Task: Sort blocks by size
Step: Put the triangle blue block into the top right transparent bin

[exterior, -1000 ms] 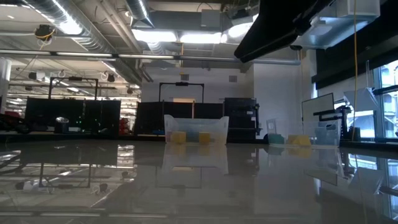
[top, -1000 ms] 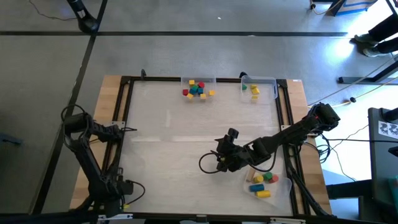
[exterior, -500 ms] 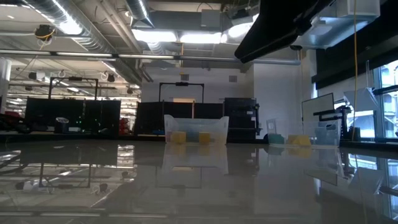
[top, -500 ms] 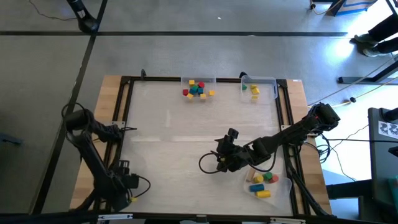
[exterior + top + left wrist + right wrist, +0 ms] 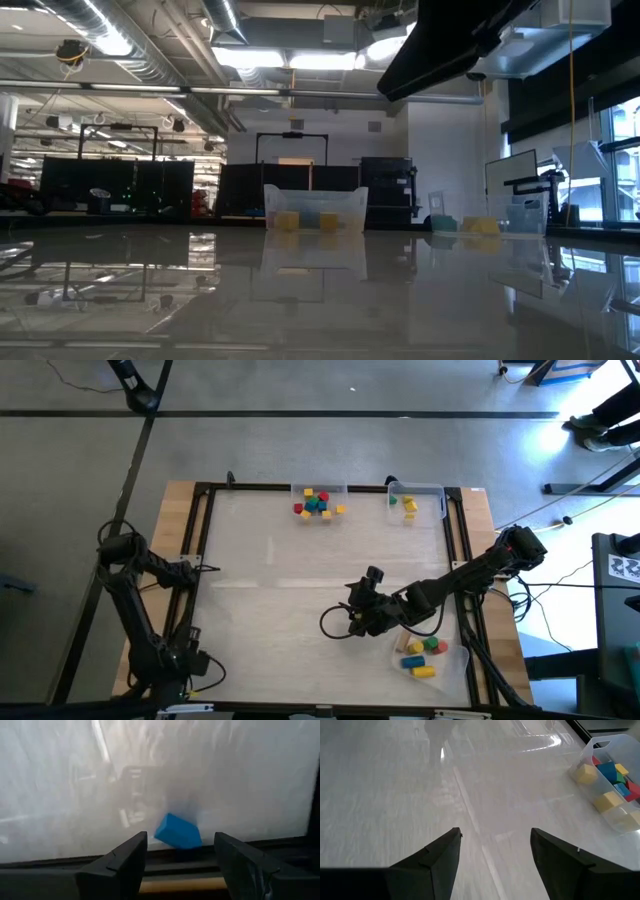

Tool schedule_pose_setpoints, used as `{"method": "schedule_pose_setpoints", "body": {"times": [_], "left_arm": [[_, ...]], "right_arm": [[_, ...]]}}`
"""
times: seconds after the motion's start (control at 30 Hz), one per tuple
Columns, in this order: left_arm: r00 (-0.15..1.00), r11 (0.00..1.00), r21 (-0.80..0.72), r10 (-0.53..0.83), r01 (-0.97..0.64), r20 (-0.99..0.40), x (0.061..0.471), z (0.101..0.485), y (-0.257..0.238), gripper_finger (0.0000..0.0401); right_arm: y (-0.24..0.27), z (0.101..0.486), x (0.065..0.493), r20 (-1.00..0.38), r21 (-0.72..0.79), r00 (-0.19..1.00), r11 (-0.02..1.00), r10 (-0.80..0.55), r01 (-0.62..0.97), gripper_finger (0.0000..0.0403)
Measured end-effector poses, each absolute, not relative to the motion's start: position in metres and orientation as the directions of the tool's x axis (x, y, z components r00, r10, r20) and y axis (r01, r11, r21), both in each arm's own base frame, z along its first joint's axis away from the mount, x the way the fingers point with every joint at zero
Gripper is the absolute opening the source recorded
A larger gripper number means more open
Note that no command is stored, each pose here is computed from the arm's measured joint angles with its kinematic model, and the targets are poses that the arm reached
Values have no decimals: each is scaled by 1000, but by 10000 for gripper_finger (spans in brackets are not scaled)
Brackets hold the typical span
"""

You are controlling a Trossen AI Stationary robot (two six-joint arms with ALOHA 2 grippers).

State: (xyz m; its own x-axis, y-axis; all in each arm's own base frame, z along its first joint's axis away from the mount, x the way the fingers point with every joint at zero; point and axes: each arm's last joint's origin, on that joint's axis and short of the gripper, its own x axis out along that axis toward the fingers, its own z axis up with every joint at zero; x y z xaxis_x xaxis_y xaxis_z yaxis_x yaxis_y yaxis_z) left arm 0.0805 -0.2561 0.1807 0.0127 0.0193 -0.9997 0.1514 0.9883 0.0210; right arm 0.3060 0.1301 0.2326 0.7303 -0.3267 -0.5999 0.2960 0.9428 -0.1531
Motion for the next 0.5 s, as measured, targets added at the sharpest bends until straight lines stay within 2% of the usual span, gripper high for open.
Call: {"method": "schedule_pose_setpoints", "body": {"times": [0.23, 0.5], "left_arm": [[43, 951, 61, 51, 304, -998, 82, 170, -261, 219], [13, 935, 76, 77, 347, -997, 83, 159, -264, 219]], "right_arm": [[130, 233, 306, -595, -159, 730, 940, -336, 303, 239], [130, 233, 306, -590, -163, 731, 937, -343, 309, 239]]}}
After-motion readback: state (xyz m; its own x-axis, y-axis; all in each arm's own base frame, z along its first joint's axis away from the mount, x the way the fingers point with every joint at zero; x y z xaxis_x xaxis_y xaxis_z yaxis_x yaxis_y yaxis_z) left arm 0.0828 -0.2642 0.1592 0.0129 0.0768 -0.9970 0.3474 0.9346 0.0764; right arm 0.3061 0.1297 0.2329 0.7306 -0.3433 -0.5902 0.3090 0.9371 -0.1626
